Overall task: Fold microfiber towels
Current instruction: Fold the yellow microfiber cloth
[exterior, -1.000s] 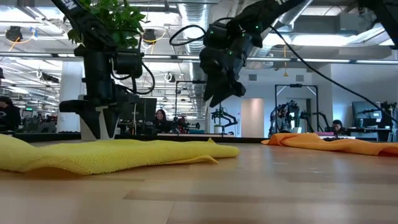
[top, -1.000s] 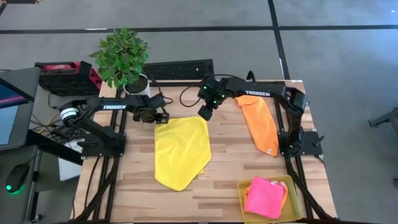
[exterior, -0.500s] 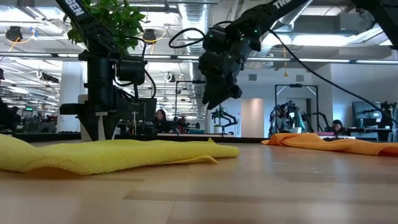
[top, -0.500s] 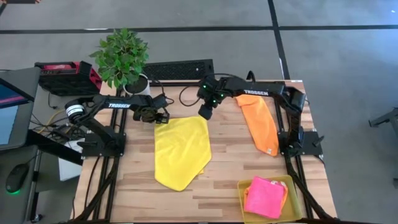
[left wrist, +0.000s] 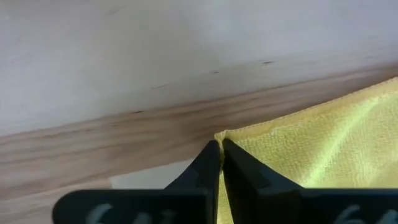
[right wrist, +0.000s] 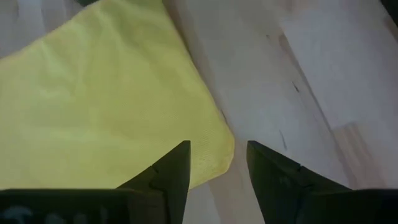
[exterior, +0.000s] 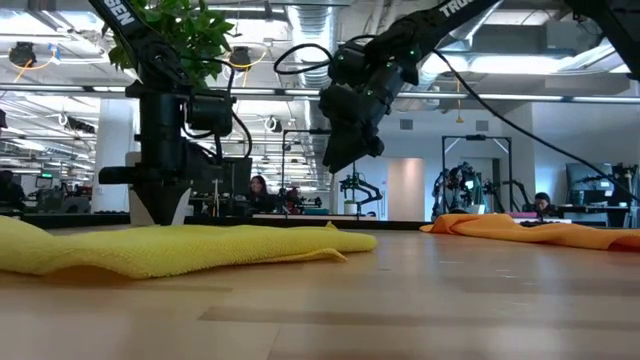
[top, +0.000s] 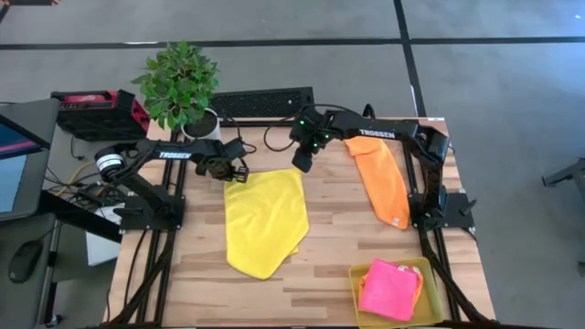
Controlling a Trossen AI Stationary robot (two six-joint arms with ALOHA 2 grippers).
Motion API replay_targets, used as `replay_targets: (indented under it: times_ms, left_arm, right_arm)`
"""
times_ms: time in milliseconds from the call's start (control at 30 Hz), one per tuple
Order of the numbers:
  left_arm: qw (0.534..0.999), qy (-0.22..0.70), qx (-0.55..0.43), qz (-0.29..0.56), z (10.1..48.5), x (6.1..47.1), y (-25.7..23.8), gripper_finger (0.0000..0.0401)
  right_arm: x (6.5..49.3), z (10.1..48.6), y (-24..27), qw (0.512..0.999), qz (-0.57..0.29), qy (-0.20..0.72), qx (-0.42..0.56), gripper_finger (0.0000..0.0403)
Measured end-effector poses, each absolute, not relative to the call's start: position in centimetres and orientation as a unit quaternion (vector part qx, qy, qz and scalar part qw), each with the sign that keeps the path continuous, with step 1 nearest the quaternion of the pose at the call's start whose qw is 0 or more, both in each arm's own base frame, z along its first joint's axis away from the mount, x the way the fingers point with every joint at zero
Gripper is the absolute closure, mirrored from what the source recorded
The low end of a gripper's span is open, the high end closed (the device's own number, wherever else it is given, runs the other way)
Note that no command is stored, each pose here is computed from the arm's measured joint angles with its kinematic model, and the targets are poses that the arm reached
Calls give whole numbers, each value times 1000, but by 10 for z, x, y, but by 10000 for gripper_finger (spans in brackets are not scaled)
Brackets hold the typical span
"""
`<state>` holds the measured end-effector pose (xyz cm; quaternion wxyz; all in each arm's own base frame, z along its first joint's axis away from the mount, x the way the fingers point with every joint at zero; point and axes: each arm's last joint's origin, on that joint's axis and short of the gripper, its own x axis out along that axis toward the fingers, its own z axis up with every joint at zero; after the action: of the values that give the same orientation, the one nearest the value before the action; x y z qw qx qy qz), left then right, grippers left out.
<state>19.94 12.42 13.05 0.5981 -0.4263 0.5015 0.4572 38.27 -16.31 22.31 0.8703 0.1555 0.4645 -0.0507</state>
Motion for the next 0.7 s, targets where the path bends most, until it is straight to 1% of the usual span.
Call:
replay_targets:
  times_ms: [167, 300, 333, 533, 600, 700]
  left_arm:
    - [626, 494, -416, 437, 141, 199, 118, 399]
    - [666, 479, -397, 411, 158, 200, 111, 400]
    - [679, 479, -386, 401, 161, 200, 109, 400]
    - [787, 449, -304, 296, 182, 213, 97, 401]
    - [814, 429, -286, 268, 187, 219, 93, 401]
    - [843, 406, -268, 230, 192, 228, 87, 401]
  right_arm:
    - [385, 222, -156, 881, -1, 467, 74, 223]
    - [383, 212, -152, 878, 21, 475, 48, 225]
    - [383, 211, -152, 878, 24, 476, 42, 225]
    - [381, 198, -144, 875, 69, 479, -23, 226]
    - [383, 199, -140, 876, 80, 473, -37, 227]
    - [389, 200, -131, 880, 96, 461, -63, 227]
